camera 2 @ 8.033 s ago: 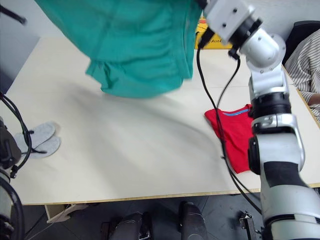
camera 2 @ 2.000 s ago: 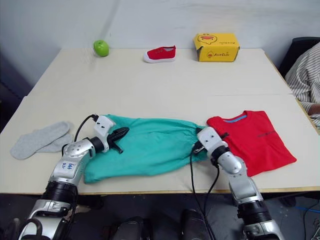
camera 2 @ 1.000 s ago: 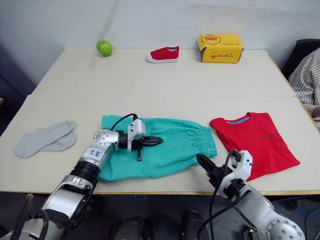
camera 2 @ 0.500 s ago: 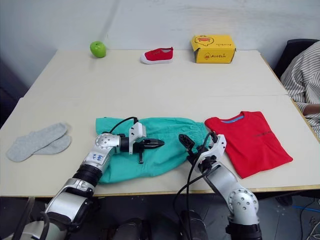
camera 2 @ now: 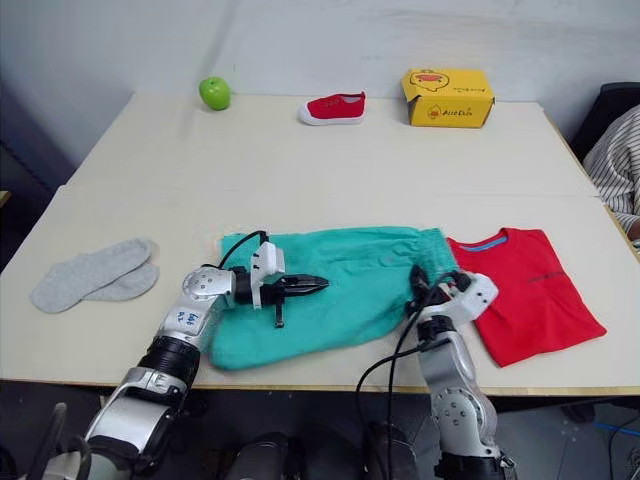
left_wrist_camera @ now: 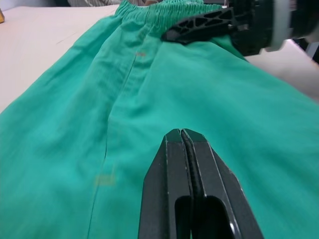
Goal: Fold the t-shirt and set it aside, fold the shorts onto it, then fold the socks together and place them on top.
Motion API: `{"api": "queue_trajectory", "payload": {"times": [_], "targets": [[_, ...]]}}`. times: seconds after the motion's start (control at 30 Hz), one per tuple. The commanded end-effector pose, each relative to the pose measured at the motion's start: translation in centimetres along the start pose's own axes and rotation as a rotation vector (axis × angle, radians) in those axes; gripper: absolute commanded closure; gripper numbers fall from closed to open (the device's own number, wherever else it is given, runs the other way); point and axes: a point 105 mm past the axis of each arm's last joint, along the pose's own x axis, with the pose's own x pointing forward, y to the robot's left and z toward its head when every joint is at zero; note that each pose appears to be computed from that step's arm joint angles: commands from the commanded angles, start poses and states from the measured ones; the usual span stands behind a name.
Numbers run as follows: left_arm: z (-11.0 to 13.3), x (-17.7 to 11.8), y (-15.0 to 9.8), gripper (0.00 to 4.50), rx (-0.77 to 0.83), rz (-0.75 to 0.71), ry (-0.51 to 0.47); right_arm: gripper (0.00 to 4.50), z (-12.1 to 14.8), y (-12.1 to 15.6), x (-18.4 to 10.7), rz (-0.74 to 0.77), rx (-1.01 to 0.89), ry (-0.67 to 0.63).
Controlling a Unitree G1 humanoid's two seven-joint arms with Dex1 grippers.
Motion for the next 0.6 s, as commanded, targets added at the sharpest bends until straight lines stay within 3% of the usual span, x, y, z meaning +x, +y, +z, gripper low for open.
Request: {"api": "queue_trajectory", "payload": {"times": [0.03,0.13,0.23,0.37,0.6], "targets": [[0.5,-1.2,-0.3,4.50,0.000,0.022,0.003,4.48,6.7,1.6,-1.3,0.070,-0.062,-0.251],[-0.1,-1.6,-0.1,4.50,-0.039,0.070,0.019,4.48,7.9,2.9,-1.5,0.116,-0.327,-0.252],[-0.7,-1.5,0.1,4.50,-0.075,0.103,0.027,4.48,6.8,5.3,-1.2,0.223,-0.594,-0.189],[-0.5,-1.1,0.3,4.50,-0.060,0.120,0.022,4.48,0.7,8.0,-0.3,0.385,-0.989,-0.012],[-0.2,-1.7,1.3,4.50,-0.056,0.174,0.032,4.48,-5.3,8.4,1.1,0.388,-1.105,0.118]]}}
